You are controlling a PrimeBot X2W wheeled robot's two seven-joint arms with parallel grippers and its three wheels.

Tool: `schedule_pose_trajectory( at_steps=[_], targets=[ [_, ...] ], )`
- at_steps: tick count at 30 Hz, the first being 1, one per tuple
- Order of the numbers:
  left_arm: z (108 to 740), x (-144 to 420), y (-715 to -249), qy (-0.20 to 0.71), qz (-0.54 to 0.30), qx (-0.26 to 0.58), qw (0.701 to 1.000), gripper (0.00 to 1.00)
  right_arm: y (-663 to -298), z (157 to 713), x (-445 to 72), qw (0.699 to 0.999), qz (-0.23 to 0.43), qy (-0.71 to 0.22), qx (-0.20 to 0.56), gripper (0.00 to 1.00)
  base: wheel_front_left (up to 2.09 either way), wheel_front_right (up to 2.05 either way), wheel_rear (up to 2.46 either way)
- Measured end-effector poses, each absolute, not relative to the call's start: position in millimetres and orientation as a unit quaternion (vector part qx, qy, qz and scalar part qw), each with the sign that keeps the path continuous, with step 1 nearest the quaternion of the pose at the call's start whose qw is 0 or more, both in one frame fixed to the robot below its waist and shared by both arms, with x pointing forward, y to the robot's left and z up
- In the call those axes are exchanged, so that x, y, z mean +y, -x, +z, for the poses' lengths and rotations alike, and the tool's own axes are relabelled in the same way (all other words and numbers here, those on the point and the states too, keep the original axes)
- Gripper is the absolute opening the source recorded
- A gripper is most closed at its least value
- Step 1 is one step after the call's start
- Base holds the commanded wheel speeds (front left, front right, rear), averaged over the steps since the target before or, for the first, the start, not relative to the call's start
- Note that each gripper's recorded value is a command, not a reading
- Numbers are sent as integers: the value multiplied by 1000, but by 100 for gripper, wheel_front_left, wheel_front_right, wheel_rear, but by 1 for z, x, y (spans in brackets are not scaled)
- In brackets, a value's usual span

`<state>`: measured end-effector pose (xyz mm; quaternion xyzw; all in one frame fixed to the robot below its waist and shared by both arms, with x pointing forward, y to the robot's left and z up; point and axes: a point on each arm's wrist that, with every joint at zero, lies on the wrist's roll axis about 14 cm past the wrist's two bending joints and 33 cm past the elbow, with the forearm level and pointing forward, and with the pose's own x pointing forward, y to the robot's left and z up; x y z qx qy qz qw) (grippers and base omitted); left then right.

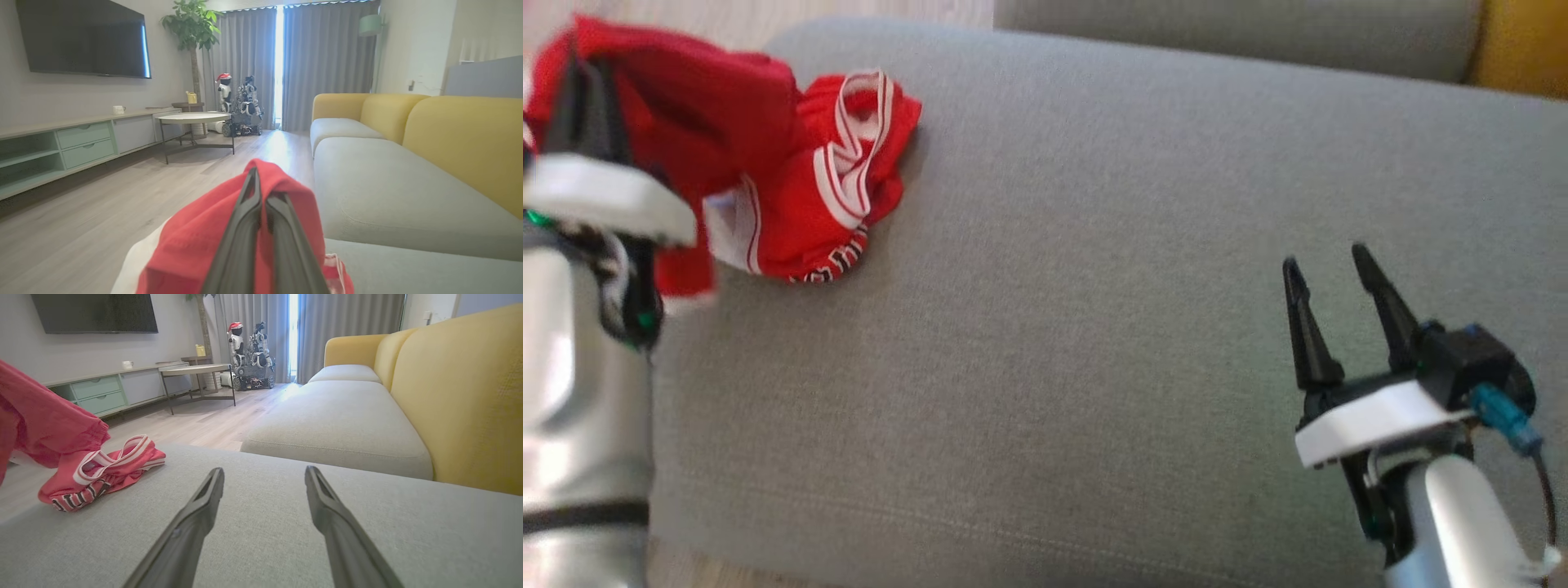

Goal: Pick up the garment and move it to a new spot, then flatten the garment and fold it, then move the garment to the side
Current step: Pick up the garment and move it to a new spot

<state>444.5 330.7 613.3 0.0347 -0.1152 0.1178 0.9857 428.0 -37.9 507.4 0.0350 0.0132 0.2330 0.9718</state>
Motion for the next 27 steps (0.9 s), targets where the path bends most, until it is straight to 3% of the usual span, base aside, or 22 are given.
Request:
schedule_pose_trajectory(
  at_steps=[7,16,27],
  targets=[
    [609,257,-421,-26,35,-128,991,0,-405,518,-71,981,190,-45,3,100,0,0,0],
    [570,126,-427,24,-121,-59,991,0,-395,533,-127,993,111,-44,-21,100,0,0,0],
    [538,-51,-455,64,-342,5,938,0,-374,519,-202,998,-3,-67,-17,100,0,0,0]
  ],
)
